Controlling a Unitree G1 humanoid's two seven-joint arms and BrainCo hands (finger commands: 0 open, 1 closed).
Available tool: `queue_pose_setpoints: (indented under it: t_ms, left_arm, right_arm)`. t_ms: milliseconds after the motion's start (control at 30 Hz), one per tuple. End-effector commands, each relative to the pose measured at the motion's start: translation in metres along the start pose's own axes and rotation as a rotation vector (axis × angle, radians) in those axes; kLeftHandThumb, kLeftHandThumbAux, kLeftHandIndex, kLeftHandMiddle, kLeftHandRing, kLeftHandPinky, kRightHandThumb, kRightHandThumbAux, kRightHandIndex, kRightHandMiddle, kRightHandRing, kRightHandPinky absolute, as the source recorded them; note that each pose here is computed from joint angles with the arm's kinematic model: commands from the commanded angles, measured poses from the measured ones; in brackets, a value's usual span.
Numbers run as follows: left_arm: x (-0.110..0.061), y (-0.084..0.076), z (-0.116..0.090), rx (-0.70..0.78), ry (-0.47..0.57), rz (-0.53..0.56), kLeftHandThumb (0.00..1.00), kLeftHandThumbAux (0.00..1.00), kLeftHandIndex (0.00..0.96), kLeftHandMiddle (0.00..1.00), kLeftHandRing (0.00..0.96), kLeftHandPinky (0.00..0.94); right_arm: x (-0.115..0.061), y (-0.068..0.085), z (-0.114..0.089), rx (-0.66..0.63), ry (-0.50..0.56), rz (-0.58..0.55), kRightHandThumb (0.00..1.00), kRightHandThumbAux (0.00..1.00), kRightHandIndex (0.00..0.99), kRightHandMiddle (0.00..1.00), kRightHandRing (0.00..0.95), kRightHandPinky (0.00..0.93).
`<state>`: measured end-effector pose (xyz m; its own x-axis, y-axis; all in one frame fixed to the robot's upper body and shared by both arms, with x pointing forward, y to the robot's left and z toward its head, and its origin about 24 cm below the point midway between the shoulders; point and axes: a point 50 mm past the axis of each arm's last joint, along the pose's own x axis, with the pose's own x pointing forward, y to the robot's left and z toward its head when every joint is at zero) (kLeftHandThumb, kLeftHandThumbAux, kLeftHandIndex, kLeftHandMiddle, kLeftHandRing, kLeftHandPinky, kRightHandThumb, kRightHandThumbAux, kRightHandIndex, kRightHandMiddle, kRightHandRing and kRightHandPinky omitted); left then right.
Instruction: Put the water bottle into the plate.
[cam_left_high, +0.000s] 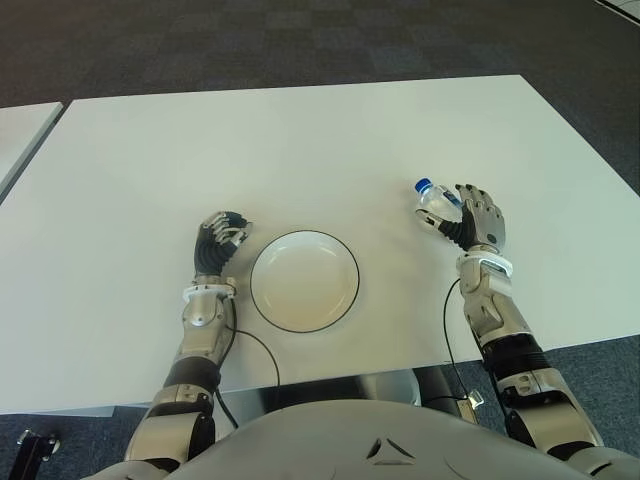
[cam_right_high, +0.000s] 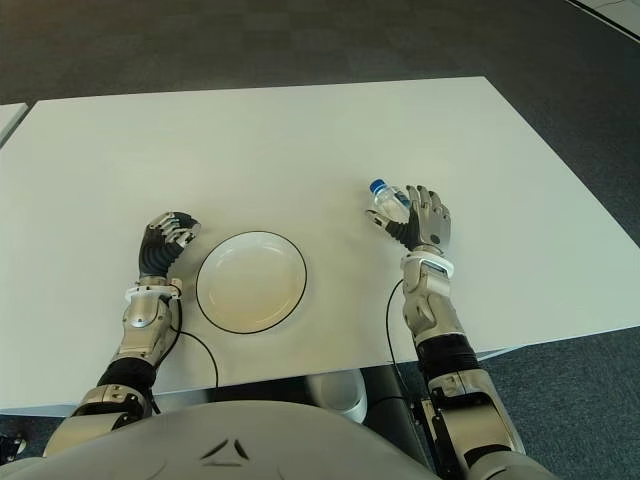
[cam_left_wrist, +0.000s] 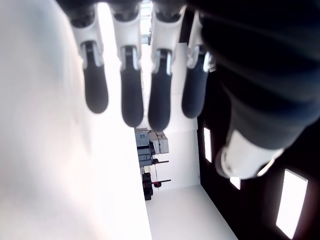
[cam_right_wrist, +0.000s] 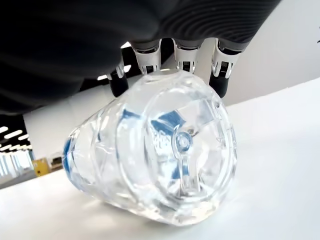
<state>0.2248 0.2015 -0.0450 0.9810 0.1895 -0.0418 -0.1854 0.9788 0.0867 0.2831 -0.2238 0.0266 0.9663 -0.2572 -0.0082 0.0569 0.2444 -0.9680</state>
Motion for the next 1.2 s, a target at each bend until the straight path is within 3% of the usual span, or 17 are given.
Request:
queue_pose_setpoints:
  t_ms: [33, 267, 467, 600, 1033, 1200]
  left_arm:
    - [-0.028, -0.006, -0.032, -0.017, 0.179, -0.015, 0.7, 0.719, 0.428, 0.454, 0.434, 0.424]
    - [-0.027, -0.006, -0.033, -0.015, 0.183, -0.013, 0.701, 0.718, 0.428, 0.449, 0.428, 0.419]
    - [-0.028, -0.007, -0.033, -0.016, 0.184, -0.007, 0.702, 0.718, 0.428, 0.454, 0.435, 0.432]
    - [-0.028, -0.007, -0.033, -0.014, 0.187, -0.003, 0.702, 0.718, 0.429, 0.456, 0.435, 0.425]
    - [-0.028, -0.007, -0.033, -0.022, 0.182, -0.008, 0.7, 0.718, 0.429, 0.457, 0.439, 0.435]
    - [-0.029, -0.007, -0.033, -0.023, 0.178, -0.018, 0.7, 0.718, 0.429, 0.46, 0.442, 0.436]
  right_arm:
    - [0.007, 0.002, 0.0, -0.014, 0.018, 0.041, 0.501, 0.209, 0.0, 0.0, 0.0, 0.0]
    - [0.015, 0.006, -0.002, -0.016, 0.071, 0.079, 0.472, 0.247, 0.0, 0.0, 0.0, 0.012]
    - [0.02, 0.01, -0.001, -0.026, 0.132, 0.123, 0.477, 0.309, 0.0, 0.0, 0.011, 0.142]
    - [0.022, 0.013, 0.001, -0.04, 0.161, 0.15, 0.495, 0.362, 0.014, 0.058, 0.09, 0.212]
    - [0.038, 0.027, -0.001, -0.135, 0.231, 0.226, 0.566, 0.447, 0.179, 0.21, 0.226, 0.314]
    - [0.041, 0.03, -0.002, -0.138, 0.248, 0.23, 0.592, 0.444, 0.24, 0.228, 0.223, 0.275]
